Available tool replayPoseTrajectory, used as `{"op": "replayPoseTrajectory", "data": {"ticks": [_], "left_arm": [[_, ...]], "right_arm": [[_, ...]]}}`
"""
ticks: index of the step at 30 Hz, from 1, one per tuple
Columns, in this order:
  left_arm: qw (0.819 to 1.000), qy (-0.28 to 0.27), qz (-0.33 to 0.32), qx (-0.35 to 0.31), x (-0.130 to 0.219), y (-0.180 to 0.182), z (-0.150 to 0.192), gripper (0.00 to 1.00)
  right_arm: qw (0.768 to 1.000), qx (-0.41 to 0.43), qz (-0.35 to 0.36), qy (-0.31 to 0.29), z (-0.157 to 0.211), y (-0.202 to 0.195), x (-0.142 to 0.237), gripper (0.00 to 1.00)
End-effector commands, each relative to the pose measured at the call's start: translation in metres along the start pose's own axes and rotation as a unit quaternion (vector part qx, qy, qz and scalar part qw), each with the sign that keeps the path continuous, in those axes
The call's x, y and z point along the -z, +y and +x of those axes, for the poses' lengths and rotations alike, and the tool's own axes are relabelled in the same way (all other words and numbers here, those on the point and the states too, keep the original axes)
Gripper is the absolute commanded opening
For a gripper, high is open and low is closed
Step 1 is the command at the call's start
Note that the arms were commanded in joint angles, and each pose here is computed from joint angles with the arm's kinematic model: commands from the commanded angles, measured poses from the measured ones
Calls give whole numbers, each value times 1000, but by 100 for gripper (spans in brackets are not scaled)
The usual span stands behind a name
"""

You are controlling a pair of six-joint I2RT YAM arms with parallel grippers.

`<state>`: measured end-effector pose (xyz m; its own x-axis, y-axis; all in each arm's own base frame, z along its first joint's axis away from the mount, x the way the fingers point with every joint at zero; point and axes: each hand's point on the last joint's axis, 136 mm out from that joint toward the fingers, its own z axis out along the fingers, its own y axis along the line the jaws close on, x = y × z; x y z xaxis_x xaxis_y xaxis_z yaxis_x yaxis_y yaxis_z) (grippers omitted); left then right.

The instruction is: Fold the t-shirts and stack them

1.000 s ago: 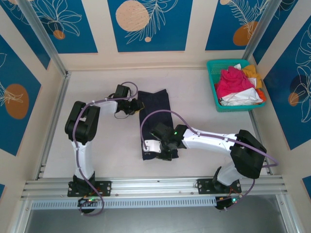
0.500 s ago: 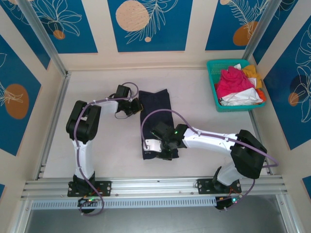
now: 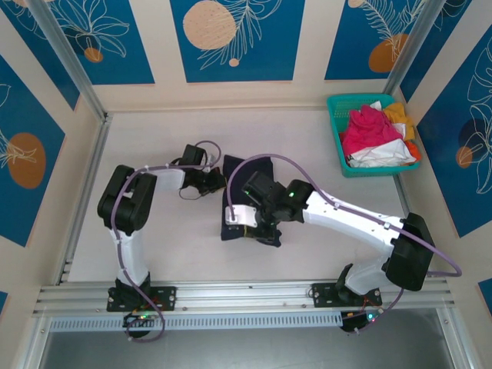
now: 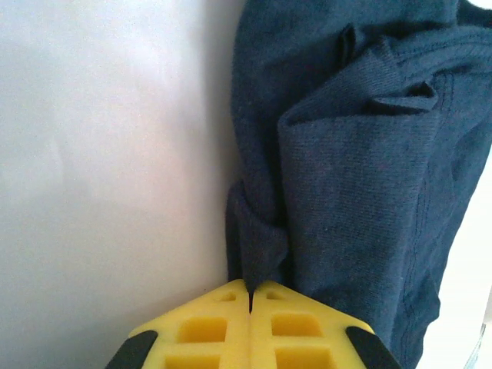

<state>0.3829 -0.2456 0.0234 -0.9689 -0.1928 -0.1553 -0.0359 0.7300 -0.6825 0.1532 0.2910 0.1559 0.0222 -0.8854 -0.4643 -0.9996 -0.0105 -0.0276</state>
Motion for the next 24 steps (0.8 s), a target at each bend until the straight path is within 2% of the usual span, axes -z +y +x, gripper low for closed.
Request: {"op": "replayPoseTrajectory", "data": {"ticks": [1, 13, 24], "left_arm": [[998, 50, -31, 17, 1, 24, 42, 0], [998, 60, -8, 6, -3, 27, 52, 0], [997, 69, -19, 15, -11, 47, 54, 0]], "right_arm": [[1000, 22, 18, -3, -3, -16, 20, 0], [994, 18, 112, -6, -8, -125, 27, 0], [994, 12, 104, -33, -8, -177, 15, 0]]}}
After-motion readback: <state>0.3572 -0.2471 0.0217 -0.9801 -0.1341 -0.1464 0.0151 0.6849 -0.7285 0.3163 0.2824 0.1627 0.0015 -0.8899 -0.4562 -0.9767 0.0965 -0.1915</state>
